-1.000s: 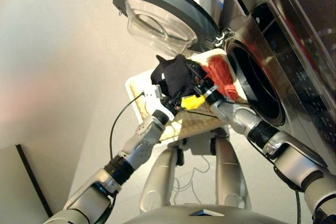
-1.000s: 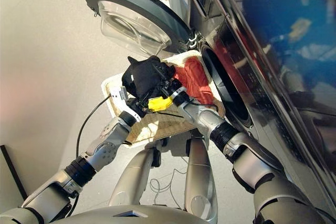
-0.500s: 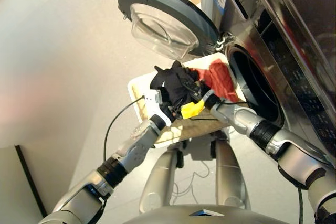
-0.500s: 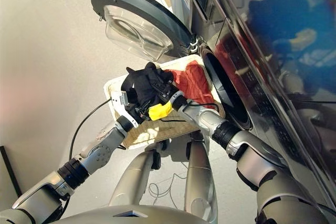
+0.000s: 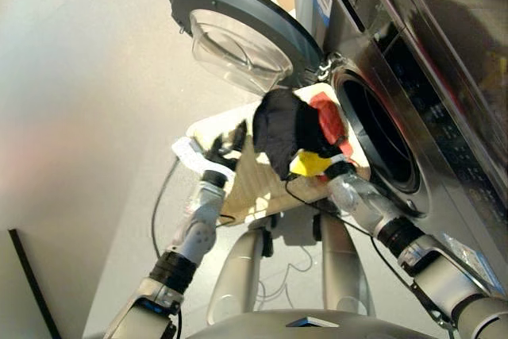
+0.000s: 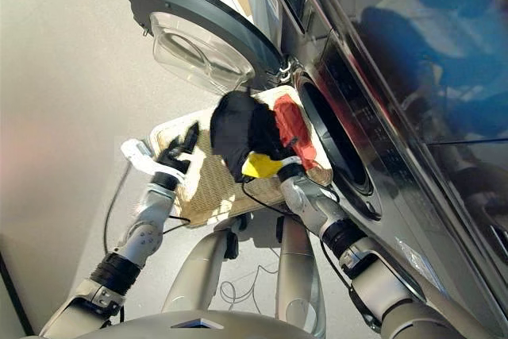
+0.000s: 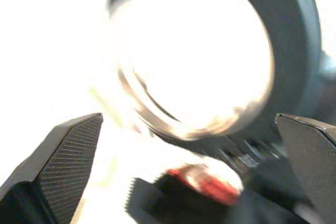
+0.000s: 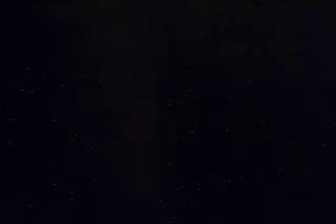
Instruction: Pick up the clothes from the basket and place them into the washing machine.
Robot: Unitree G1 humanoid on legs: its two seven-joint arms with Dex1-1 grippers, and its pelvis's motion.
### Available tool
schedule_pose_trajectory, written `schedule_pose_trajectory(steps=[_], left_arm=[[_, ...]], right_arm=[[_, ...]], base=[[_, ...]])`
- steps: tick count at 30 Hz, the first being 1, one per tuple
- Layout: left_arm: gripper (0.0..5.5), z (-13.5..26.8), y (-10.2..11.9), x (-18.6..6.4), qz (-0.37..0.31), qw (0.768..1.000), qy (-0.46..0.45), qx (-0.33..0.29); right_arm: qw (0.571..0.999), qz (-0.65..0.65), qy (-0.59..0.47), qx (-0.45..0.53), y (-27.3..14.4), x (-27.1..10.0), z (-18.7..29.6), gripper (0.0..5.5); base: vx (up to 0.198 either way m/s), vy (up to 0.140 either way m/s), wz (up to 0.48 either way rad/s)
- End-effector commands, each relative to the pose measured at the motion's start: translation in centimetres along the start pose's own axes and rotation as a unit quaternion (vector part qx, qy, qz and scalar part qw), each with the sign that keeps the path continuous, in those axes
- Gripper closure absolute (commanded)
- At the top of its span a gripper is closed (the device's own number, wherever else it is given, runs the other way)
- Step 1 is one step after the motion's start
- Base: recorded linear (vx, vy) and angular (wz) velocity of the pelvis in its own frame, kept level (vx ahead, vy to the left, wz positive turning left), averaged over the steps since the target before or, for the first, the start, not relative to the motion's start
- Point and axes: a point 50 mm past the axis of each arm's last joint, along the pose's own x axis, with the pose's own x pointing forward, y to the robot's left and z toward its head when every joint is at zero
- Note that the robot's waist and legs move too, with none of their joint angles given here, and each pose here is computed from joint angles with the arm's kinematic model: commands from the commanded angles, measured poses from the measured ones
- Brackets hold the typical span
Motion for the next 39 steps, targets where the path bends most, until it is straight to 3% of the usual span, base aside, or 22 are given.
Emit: schedule_pose_trajectory(steps=[1, 6, 13, 17, 18, 19, 21, 22, 24, 29, 30, 31, 33, 36, 39], left_arm=[[0.00, 1.6, 0.3, 0.2, 0.020, 0.997, -0.060, 0.054], [0.00, 0.1, 2.4, -0.3, 0.086, 0.988, -0.033, 0.121], [0.00, -1.7, 2.6, -0.3, 0.082, 0.978, 0.012, 0.193], [0.00, -1.6, 2.0, 0.2, 0.056, 0.971, 0.013, 0.233], [0.00, -1.6, 1.9, 0.3, 0.054, 0.970, 0.016, 0.237], [0.00, -1.6, 1.9, 0.4, 0.053, 0.970, 0.015, 0.237], [0.00, -1.3, 1.5, 0.6, 0.035, 0.967, 0.015, 0.251], [0.00, -1.2, 1.4, 0.7, 0.034, 0.967, 0.015, 0.252], [0.00, -1.0, 1.4, 0.9, 0.023, 0.965, 0.019, 0.261], [0.00, -1.1, 1.4, 1.2, 0.021, 0.964, 0.027, 0.264], [0.00, -1.4, 1.5, 1.1, 0.024, 0.965, 0.030, 0.258], [0.00, -1.5, 1.4, 1.1, 0.023, 0.965, 0.032, 0.259], [0.00, -1.5, 1.6, 1.1, 0.021, 0.963, 0.031, 0.268], [0.00, -1.7, 1.8, 1.0, 0.020, 0.961, 0.037, 0.272], [0.00, -1.8, 1.8, 1.0, 0.028, 0.965, 0.035, 0.260]], right_arm=[[0.986, -0.072, -0.017, 0.152, -0.9, 1.3, 2.6, 5.50], [0.943, -0.125, 0.058, 0.302, -1.6, 1.5, 1.1, 5.50], [0.864, -0.229, 0.080, 0.440, -4.9, 3.6, 0.6, 5.50], [0.807, -0.319, 0.059, 0.494, -9.1, 5.8, 1.1, 5.50], [0.771, -0.367, 0.053, 0.517, -11.6, 6.8, 1.1, 5.50], [0.770, -0.368, 0.052, 0.518, -11.7, 6.8, 1.0, 5.50], [0.710, -0.433, 0.036, 0.555, -15.8, 8.1, 1.4, 5.50], [0.709, -0.433, 0.034, 0.556, -15.9, 8.2, 1.4, 5.50], [0.652, -0.482, 0.011, 0.586, -20.6, 9.0, 1.8, 5.50], [0.629, -0.535, -0.053, 0.562, -27.0, 8.2, 2.4, 5.50], [0.583, -0.592, -0.118, 0.544, -30.2, 6.1, 3.2, 5.50], [0.582, -0.597, -0.116, 0.539, -30.0, 6.0, 3.3, 5.50], [0.539, -0.666, -0.131, 0.498, -33.2, 3.6, 2.4, 5.50], [0.534, -0.688, -0.111, 0.479, -33.9, 2.9, 1.4, 5.50], [0.565, -0.674, -0.060, 0.472, -31.3, 3.3, -0.7, 5.50]], base=[[0.000, 0.000, 0.000], [0.000, 0.000, 0.000], [0.000, 0.000, 0.000], [0.000, 0.000, 0.000], [0.000, 0.000, 0.000], [0.000, 0.000, 0.000], [0.000, 0.000, 0.000], [0.000, 0.000, 0.000], [0.000, 0.000, 0.000], [0.008, 0.007, -0.046], [0.034, 0.023, -0.239], [0.054, 0.033, -0.212], [0.061, 0.029, -0.183], [0.039, 0.013, -0.034], [0.000, 0.000, 0.000]])
